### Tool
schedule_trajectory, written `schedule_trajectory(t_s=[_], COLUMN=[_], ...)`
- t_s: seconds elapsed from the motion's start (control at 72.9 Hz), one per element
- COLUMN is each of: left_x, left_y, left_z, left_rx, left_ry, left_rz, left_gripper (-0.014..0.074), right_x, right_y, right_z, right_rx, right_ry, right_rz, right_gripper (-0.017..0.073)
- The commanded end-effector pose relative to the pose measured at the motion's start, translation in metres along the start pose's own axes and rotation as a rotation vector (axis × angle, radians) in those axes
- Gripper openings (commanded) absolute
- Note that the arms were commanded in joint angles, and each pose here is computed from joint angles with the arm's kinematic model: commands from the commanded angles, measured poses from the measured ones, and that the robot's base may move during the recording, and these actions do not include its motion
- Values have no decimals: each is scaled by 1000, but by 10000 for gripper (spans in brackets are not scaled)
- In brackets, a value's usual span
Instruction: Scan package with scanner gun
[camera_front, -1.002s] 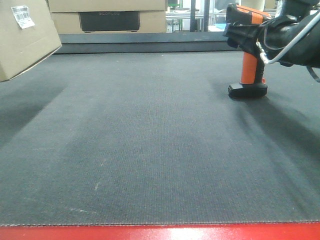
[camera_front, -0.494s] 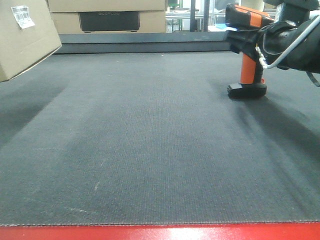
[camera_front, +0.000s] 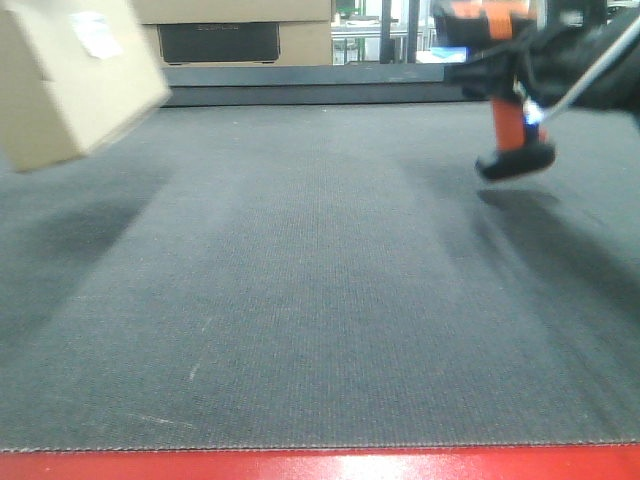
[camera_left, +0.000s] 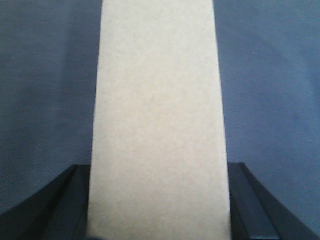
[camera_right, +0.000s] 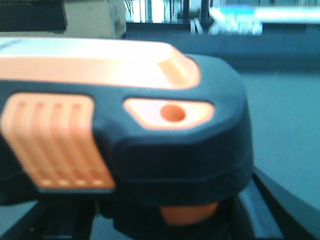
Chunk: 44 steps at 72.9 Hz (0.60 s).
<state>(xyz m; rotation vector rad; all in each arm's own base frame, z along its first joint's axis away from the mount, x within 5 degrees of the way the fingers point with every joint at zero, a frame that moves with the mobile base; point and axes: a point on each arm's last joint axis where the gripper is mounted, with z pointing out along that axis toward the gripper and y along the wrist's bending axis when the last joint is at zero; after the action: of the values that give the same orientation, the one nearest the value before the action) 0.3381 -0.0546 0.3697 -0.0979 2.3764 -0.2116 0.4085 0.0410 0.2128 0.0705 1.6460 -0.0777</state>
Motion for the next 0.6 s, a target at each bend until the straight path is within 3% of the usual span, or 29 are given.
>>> schedule_trajectory(t_s=[0.0,0.11,0.302,0.357,0.467,0.59], left_x=[-6,-14,-12,-12,-13,-13], left_y=[-10,-12,-23,-26,-32,-41], left_z=[15,33,56,57,57,57], left_rx=[29,33,51,59,79,148], left_ry=[-13,-29,-18,-16,-41,-48], left_rz=[-16,-39,-36,-67,-104,-196], left_gripper=[-111,-111,-111,-111,-111,-111], right_x=[-33,-37,-36,-36,-36,-35], right_y=[-4,-4,-4,-4,-4,-4], right_z=[-8,-10,-10,-10,-10,-10], right_rx=[21,16,11,11,13,12], right_ry=[-128,-119,-103,-103,-99,-96], right_rz=[-65,-108,-122,-130,-206,-205], right_gripper=[-168,-168,-168,-168,-168,-168])
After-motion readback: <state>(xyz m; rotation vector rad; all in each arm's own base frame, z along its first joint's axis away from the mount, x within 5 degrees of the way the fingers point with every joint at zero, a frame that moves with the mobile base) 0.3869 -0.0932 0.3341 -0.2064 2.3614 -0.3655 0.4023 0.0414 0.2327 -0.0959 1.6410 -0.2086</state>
